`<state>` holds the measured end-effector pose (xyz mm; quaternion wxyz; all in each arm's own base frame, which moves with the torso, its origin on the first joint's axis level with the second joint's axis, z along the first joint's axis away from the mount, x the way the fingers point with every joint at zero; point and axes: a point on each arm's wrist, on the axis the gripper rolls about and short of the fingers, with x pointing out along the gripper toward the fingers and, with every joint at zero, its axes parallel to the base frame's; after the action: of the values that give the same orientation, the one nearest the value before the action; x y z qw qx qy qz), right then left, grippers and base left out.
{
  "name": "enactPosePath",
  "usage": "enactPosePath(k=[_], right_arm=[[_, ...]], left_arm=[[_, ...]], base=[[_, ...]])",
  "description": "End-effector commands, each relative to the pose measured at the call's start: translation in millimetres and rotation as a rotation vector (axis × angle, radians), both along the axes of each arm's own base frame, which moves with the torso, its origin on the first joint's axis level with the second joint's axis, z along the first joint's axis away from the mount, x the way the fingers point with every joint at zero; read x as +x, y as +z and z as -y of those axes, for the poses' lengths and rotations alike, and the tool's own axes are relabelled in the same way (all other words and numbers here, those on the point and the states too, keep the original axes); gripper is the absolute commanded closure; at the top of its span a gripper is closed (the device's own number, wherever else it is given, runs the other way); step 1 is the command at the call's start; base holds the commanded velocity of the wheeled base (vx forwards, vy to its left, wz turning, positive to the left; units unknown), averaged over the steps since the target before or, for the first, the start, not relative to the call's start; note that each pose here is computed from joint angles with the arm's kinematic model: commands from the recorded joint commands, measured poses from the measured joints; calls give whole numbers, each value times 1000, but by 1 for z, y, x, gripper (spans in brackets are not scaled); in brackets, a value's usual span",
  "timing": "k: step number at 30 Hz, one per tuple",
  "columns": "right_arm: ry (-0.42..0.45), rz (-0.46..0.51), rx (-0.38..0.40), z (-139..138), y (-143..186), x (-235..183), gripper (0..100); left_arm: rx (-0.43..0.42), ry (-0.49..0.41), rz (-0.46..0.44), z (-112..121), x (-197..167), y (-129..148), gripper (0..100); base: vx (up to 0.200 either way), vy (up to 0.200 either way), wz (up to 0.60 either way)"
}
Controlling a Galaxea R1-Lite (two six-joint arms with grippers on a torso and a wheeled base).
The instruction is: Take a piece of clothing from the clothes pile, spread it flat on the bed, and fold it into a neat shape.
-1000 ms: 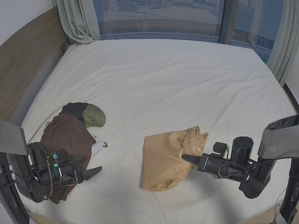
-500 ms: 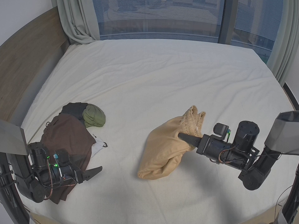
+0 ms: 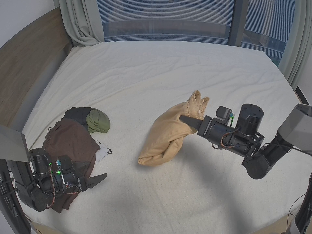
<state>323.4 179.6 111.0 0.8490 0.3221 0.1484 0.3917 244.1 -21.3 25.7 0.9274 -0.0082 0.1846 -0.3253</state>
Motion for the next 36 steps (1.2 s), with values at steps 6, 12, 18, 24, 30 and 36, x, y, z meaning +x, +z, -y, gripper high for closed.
enactPosePath(k=[6,12,18,24,30,36], right_arm=[[-16,47,23,-14,31,42,100],[-35,28,13,-19,23,68,100],[-50,-9,-6,-19,-2,86,100],[-61,-37,-19,-17,-19,92,100],[-61,-11,-6,-19,-9,96,100],[-58,3,0,-24,6,104,100]], left_arm=[[0,3,-2,-1,1,-1,0],[0,6,-4,-1,0,-1,0],[0,6,-4,-1,1,-1,0],[0,6,-4,-1,0,-1,0],[0,6,-4,-1,0,-1,0],[0,7,1,-2,1,0,0]], base=[[0,0,0],[0,0,0],[0,0,0],[0,0,0],[0,0,0],[0,0,0]])
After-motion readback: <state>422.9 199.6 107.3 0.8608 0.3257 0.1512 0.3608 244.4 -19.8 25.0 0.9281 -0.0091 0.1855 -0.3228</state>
